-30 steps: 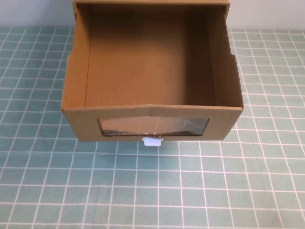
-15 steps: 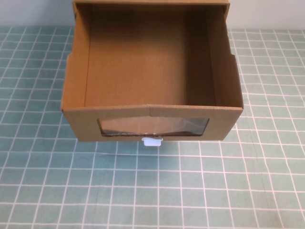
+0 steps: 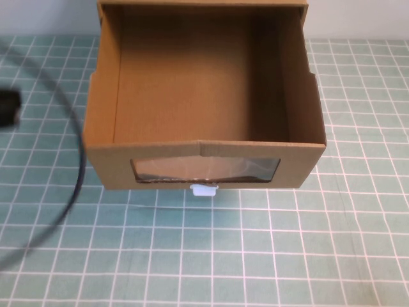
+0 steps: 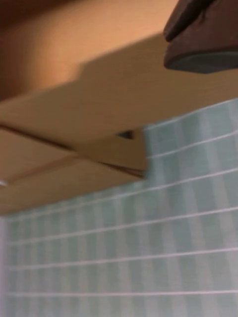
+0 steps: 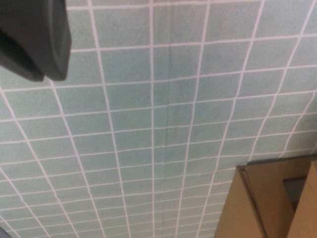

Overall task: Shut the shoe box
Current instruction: Press the shoe box with left arm

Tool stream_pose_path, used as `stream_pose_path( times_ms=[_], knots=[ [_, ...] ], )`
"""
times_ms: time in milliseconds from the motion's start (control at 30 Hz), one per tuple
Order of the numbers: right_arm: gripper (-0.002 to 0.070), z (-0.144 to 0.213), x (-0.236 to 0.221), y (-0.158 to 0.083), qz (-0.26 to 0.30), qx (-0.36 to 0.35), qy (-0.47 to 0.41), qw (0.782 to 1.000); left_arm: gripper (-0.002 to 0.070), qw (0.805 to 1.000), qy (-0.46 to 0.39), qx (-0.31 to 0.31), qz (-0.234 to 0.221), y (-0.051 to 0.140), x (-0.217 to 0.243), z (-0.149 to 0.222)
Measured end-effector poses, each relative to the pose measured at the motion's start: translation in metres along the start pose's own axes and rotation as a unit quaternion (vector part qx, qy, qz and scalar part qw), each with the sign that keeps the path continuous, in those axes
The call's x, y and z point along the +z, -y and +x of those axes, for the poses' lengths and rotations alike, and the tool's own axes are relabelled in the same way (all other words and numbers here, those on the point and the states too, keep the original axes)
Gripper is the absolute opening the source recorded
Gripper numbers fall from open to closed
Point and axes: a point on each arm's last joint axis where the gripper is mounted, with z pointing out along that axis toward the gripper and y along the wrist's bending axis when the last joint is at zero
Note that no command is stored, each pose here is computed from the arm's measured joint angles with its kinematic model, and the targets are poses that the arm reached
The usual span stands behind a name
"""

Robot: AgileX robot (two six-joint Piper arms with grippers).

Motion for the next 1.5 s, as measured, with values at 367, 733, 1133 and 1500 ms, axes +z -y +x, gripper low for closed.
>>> stream_pose_path(
  times_ms=[367, 733, 1133, 1500],
  knots=[
    [-0.0013, 0.000, 0.000, 0.000, 0.000, 0.000, 0.000, 1.000, -0.0005, 0.993, 0.014, 0.074, 0.086, -0.012, 0.093, -0.094],
    [-0.0013, 0.000, 0.000, 0.000, 0.000, 0.000, 0.000, 1.000, -0.0005, 0.984, 0.036, 0.108, 0.139, -0.018, 0.181, -0.129],
    [-0.0013, 0.000, 0.000, 0.000, 0.000, 0.000, 0.000, 1.000, -0.0005, 0.979, 0.040, 0.126, 0.154, -0.002, 0.219, -0.131],
    [-0.0013, -0.012, -0.001, -0.003, -0.021, 0.065, 0.063, 0.996, -0.0005, 0.978, 0.036, 0.132, 0.155, -0.002, 0.219, -0.131]
  ],
)
